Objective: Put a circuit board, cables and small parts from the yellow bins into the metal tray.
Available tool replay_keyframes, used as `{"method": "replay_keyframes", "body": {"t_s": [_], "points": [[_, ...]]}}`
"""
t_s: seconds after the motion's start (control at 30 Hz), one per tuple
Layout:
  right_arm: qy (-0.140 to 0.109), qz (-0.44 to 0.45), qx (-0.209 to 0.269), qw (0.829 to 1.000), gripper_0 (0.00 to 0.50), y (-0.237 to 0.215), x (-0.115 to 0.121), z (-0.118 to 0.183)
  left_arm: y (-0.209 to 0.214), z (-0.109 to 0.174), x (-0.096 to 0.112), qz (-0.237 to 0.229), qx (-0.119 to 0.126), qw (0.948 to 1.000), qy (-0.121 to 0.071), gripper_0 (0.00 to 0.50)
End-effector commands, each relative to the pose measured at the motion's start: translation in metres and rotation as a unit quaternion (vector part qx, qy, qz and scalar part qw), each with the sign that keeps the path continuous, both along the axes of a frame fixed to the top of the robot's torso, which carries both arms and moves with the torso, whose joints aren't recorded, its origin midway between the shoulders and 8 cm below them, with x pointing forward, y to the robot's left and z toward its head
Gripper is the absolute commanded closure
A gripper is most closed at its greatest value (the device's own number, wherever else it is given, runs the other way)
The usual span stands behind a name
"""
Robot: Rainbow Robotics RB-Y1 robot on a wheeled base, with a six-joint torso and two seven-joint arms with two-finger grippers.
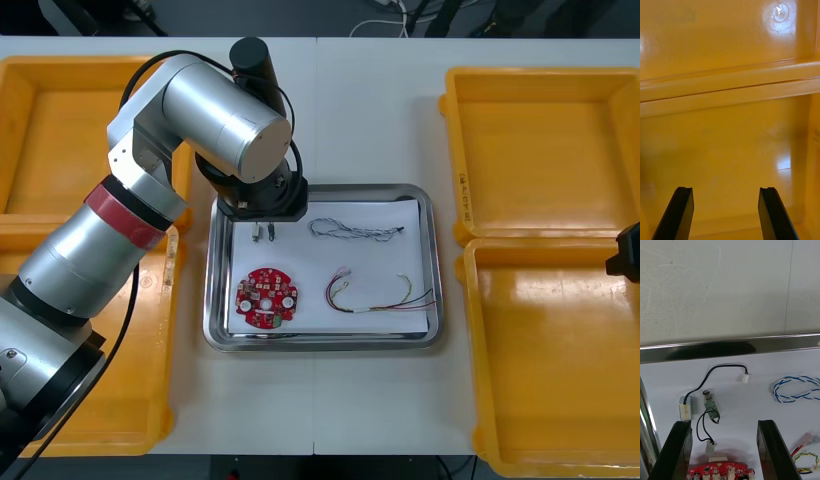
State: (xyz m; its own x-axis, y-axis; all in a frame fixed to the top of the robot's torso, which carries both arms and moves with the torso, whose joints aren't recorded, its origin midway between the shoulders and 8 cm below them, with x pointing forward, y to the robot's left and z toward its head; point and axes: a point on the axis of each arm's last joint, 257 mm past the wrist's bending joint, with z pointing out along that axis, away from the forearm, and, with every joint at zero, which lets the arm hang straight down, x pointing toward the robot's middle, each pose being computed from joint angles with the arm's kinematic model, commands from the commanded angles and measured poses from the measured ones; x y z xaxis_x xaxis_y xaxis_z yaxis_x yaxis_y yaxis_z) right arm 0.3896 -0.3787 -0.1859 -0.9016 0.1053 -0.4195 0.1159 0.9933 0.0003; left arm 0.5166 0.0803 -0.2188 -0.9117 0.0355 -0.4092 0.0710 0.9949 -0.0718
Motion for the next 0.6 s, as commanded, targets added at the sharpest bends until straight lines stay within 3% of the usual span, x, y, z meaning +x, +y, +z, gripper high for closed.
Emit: {"method": "replay_keyframes", "body": {"t_s": [0.03, 0.6], "points": [[-0.023, 0.007, -0.004, 1.0, 0.0, -0.003, 0.011, 0.008, -0.01, 0.011, 0.003, 0.03, -0.023, 0.9992, -0.01, 0.0], [-0.049, 0.027, -0.008, 0.998, 0.0, -0.001, 0.028, 0.008, 0.043, 0.062, -0.019, 0.045, -0.023, 0.9986, -0.014, 0.0]]}}
